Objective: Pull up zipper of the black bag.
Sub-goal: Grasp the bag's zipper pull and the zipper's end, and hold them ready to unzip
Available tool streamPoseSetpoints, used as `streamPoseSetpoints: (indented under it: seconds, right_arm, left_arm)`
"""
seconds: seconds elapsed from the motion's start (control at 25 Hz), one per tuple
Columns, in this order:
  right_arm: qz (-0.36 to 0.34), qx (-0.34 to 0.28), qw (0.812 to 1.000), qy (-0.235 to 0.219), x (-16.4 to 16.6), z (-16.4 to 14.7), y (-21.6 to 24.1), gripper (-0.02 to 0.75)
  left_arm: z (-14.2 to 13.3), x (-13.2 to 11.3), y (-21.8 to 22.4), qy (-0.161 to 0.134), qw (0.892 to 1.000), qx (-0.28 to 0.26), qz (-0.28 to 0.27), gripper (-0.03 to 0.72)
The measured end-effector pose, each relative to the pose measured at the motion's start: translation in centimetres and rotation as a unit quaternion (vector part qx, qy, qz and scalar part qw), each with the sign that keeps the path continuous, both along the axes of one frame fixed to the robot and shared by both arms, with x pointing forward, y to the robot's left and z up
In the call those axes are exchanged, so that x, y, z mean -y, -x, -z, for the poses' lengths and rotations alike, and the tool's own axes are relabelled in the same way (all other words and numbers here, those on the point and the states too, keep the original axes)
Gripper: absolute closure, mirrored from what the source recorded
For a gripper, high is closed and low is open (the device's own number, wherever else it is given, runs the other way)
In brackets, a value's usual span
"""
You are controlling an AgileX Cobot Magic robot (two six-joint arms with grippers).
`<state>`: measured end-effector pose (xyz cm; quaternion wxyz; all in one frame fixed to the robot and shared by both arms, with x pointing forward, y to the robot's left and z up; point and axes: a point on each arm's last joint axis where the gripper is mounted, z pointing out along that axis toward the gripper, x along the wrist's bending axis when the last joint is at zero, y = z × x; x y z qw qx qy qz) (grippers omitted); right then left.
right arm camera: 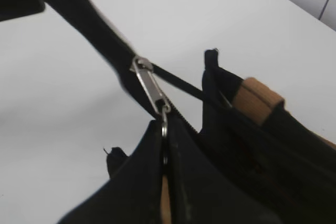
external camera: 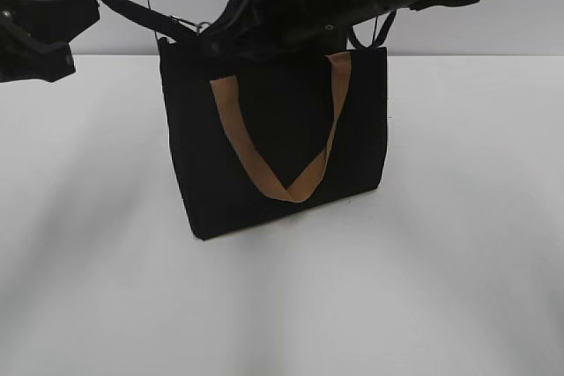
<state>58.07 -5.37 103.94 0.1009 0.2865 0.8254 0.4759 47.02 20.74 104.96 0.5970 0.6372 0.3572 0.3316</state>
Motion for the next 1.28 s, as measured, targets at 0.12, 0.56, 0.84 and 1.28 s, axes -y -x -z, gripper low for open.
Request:
streamPoseSetpoints:
  seconds: [0.12, 0.56, 0.84, 1.28]
  right_arm:
    - [0.014, -0.016, 1.0, 0.002, 1.1, 0.1, -0.5, 0.752]
    - [0.042, -0.063, 0.997, -0.008, 3.8, 0.3, -1.7, 0.752]
    - [0.055, -0.093, 0.994, -0.011, 4.8, 0.5, -2.0, 0.752]
    - [0.085, -0.1, 0.991, -0.011, 6.7, 0.6, -2.9, 0.752]
  left_arm:
    - [0.0, 0.0, 0.0, 0.0, 1.0, 0.0, 0.0, 0.676]
    - [0.0, -0.1, 0.0, 0.007, 1.0, -0.003, -0.005, 0.676]
    - [0.0, -0.1, 0.0, 0.007, 1.0, -0.003, -0.005, 0.676]
    - [0.0, -0.1, -0.1, 0.01, 1.0, -0.004, -0.007, 0.676]
